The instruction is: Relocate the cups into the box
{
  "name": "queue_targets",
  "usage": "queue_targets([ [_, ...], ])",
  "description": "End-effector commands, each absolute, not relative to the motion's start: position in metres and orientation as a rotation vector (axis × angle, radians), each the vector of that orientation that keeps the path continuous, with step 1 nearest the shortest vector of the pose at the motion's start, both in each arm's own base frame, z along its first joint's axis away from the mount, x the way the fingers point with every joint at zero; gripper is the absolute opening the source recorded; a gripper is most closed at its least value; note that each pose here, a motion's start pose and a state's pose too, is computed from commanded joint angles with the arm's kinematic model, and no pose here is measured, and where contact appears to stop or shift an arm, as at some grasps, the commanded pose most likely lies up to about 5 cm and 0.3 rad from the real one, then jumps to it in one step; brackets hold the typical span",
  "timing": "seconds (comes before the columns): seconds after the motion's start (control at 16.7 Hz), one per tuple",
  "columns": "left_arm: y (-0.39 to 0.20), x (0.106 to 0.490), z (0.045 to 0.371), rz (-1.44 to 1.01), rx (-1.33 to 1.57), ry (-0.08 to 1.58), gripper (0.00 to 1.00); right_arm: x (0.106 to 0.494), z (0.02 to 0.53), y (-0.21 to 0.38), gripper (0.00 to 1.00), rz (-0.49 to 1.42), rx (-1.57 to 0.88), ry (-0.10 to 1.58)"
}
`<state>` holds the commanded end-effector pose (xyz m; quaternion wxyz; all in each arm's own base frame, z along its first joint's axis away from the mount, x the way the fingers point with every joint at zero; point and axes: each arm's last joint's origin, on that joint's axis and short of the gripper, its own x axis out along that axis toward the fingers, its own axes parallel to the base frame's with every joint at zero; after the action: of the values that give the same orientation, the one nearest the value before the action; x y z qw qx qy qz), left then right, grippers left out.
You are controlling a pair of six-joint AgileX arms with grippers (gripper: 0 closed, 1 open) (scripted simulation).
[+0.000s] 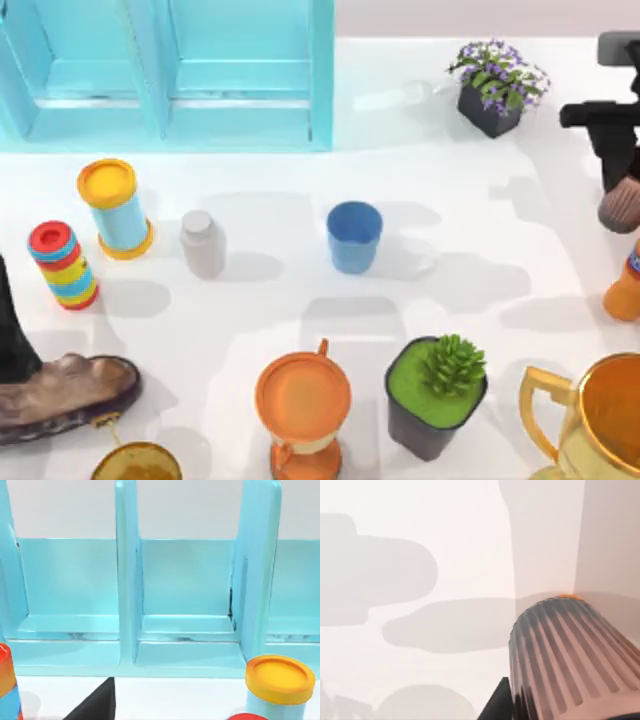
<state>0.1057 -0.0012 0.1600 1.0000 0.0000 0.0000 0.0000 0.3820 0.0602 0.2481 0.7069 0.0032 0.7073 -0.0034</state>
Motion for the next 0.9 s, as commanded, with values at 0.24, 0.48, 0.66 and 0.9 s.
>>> queue_targets([
  [0.24,-0.001,0.106,0.16,0.0,0.0,0.0,1.0,0.386,0.262,0.049,0.0,0.09,0.019,1.484],
  [0.48,-0.001,0.106,0.16,0.0,0.0,0.0,1.0,0.373,0.282,-0.008,0.0,0.137,0.019,1.406],
  [0.66,-0.001,0.106,0.16,0.0,0.0,0.0,1.0,0.33,0.291,-0.079,0.0,0.075,0.017,1.415],
  [0.9,-0.001,0.106,0.16,0.0,0.0,0.0,1.0,0.252,0.294,-0.134,0.0,-0.002,-0.004,1.497],
])
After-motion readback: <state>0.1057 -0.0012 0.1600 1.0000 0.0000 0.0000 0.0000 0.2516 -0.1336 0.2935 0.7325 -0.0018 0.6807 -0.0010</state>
